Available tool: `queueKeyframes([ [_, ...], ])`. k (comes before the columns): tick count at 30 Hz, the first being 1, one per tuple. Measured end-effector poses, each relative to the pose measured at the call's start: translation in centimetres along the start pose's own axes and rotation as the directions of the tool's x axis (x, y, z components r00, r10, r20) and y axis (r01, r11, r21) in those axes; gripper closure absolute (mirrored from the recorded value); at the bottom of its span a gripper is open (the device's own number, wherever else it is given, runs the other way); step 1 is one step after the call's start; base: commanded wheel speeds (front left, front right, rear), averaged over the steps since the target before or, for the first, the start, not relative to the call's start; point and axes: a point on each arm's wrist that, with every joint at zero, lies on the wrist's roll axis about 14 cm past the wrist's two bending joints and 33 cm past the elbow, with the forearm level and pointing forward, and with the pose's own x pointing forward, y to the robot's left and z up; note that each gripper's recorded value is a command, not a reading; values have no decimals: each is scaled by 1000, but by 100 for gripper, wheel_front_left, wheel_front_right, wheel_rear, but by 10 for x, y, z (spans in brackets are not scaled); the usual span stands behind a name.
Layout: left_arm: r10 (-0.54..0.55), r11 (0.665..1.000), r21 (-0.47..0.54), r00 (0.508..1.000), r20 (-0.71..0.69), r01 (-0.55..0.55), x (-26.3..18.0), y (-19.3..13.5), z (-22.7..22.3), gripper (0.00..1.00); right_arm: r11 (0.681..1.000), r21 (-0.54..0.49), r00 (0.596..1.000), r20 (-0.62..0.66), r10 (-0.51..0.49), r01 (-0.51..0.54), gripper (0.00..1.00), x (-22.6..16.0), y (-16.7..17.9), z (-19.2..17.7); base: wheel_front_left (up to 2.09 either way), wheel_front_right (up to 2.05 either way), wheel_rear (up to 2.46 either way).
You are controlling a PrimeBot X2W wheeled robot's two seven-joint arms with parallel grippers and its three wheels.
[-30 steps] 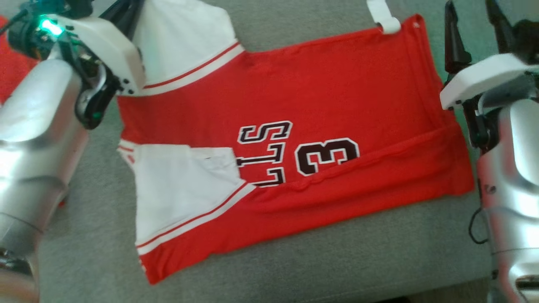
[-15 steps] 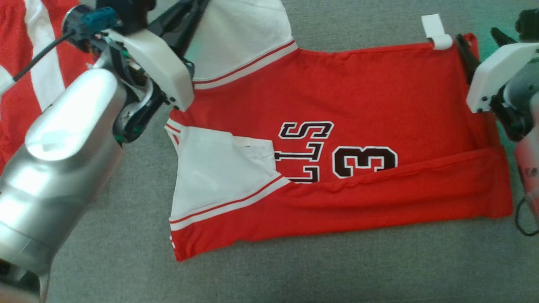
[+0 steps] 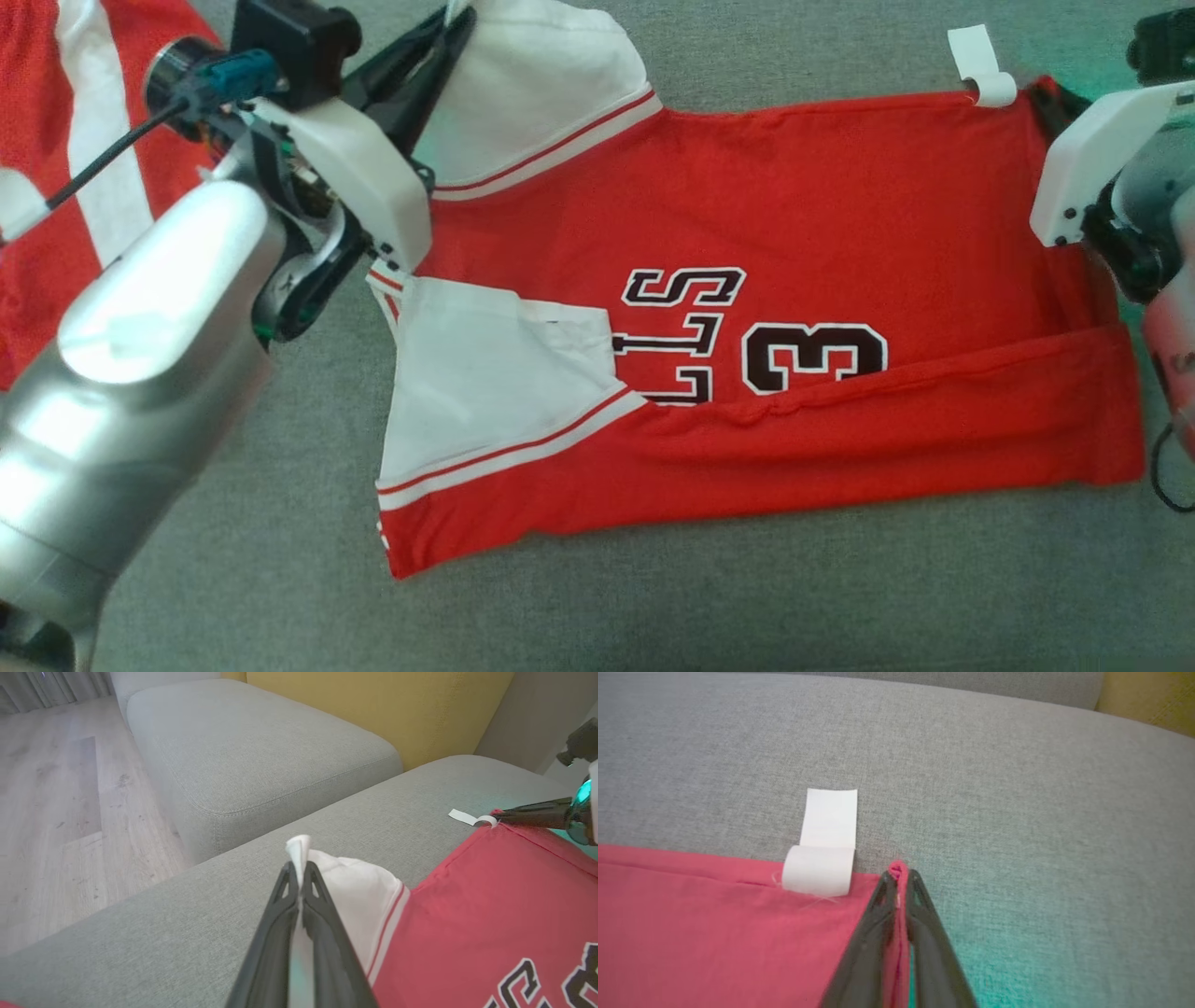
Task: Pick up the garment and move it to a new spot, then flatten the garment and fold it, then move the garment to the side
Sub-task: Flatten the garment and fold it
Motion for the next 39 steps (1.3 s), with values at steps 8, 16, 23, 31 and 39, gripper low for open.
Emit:
queueKeyframes([
  [8, 70, 997, 32, 998, -8, -69, 7, 27, -2, 100, 997, 76, 991, 136, 3, -13, 100, -7, -7, 33, 0, 0, 0],
  [16, 145, 976, 154, 987, 62, -154, 36, 67, 34, 100, 990, 141, 950, 312, -28, -17, 100, -11, -25, 88, 0, 0, 0],
  [23, 206, 961, 161, 970, 129, -226, 56, 92, 60, 100, 983, 185, 906, 418, -72, -8, 100, -11, -39, 108, 0, 0, 0],
  [31, 174, 960, 198, 975, 134, -199, 45, 79, 60, 100, 976, 208, 891, 451, -46, -55, 100, -21, -27, 114, 0, 0, 0],
  [39, 119, 957, 255, 989, 85, -137, 10, 47, 28, 100, 975, 203, 933, 360, 13, -92, 100, -39, -12, 70, 0, 0, 0],
])
